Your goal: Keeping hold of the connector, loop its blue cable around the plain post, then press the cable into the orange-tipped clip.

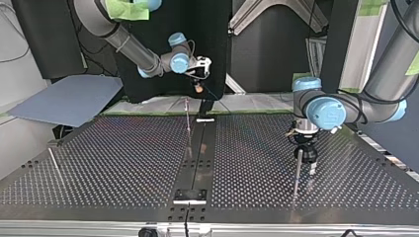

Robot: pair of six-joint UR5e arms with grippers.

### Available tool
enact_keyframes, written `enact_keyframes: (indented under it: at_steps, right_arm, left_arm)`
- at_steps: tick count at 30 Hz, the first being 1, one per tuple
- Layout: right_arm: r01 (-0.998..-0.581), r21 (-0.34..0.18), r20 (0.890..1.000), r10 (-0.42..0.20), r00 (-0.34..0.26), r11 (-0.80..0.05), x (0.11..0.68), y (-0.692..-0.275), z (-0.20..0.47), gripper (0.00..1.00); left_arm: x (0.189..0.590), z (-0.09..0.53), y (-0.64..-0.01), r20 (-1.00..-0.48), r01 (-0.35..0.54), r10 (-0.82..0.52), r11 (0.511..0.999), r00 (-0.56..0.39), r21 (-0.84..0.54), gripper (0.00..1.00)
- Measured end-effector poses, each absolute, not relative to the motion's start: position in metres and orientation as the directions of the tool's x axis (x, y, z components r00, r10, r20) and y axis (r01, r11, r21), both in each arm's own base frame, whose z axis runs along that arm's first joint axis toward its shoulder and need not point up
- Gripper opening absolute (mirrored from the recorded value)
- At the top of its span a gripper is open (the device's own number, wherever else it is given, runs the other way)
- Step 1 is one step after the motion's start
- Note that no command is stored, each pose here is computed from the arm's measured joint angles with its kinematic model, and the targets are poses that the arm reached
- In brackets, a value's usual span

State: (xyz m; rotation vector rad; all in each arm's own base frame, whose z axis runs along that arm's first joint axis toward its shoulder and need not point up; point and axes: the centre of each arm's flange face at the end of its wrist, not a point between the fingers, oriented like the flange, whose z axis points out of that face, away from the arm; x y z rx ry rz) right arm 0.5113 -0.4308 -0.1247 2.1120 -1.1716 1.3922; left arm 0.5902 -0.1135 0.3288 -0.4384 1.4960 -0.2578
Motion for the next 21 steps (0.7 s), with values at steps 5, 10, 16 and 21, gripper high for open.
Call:
enact_keyframes:
  at_steps: [5,10,16,21]
  right_arm:
    - [-0.82,-0.135,0.86,-0.477,0.181,-0.556,0.494,-0.429,-0.157,0.0]
    - [-0.851,-0.114,0.838,-0.51,0.196,-0.513,0.476,-0.424,-0.19,0.0]
    - [-0.876,-0.088,0.805,-0.552,0.217,-0.473,0.454,-0.414,-0.228,0.0]
    - [-0.883,-0.081,0.792,-0.567,0.224,-0.463,0.447,-0.409,-0.241,0.0]
  left_arm:
    - [0.59,0.329,-0.113,-0.902,-0.103,-0.427,0.896,0.069,-0.432,1.0]
    - [0.59,0.329,-0.113,-0.902,-0.103,-0.427,0.896,0.068,-0.432,1.0]
    - [0.59,0.329,-0.113,-0.902,-0.103,-0.427,0.896,0.067,-0.432,1.0]
    - [0.59,0.328,-0.114,-0.902,-0.103,-0.427,0.896,0.066,-0.432,1.0]
